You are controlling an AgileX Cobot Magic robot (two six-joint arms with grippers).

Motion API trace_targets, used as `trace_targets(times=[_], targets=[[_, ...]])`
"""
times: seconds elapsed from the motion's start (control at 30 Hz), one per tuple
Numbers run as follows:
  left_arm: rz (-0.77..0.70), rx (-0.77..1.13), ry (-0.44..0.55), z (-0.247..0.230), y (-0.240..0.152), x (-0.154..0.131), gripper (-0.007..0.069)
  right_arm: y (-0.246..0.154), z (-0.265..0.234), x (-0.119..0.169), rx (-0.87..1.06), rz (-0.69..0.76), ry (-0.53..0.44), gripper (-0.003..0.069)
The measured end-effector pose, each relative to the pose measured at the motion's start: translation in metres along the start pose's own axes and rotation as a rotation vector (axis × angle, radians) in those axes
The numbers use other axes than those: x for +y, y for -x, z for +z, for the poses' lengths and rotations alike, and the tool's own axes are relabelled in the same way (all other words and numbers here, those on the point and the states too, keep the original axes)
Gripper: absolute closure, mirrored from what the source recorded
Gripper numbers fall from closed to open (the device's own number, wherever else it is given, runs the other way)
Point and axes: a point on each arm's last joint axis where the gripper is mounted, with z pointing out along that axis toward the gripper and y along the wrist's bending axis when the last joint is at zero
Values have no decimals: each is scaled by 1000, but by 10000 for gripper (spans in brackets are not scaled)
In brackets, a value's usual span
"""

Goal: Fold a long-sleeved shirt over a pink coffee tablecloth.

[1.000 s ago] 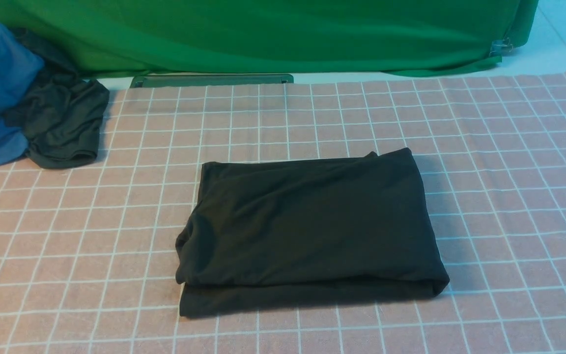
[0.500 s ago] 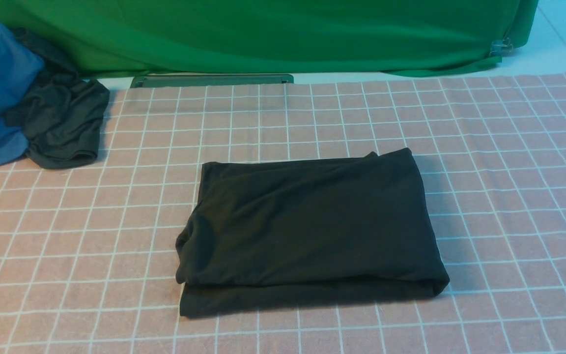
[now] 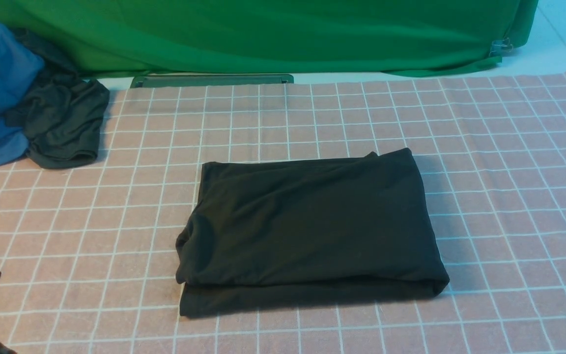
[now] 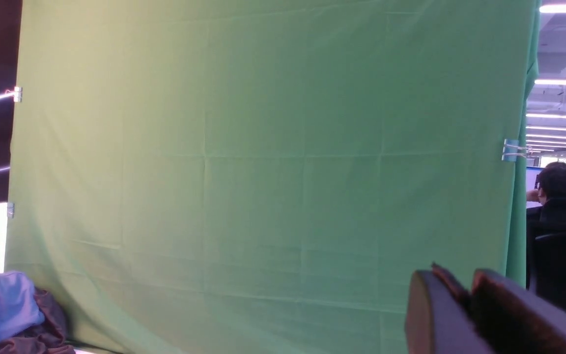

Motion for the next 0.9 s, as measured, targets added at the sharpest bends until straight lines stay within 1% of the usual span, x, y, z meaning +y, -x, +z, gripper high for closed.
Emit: trace_targets(times=[0.07, 0.2, 0.27, 0.9], targets=[[-2, 41, 52, 3, -18, 7, 598, 0, 0, 0, 0, 0, 0, 515], [1, 110, 76, 3, -30, 10, 598, 0, 0, 0, 0, 0, 0, 515], [6, 129, 77, 3, -32, 11, 598, 0, 0, 0, 0, 0, 0, 515], [17, 104, 74, 3, -30, 10, 598, 0, 0, 0, 0, 0, 0, 474]])
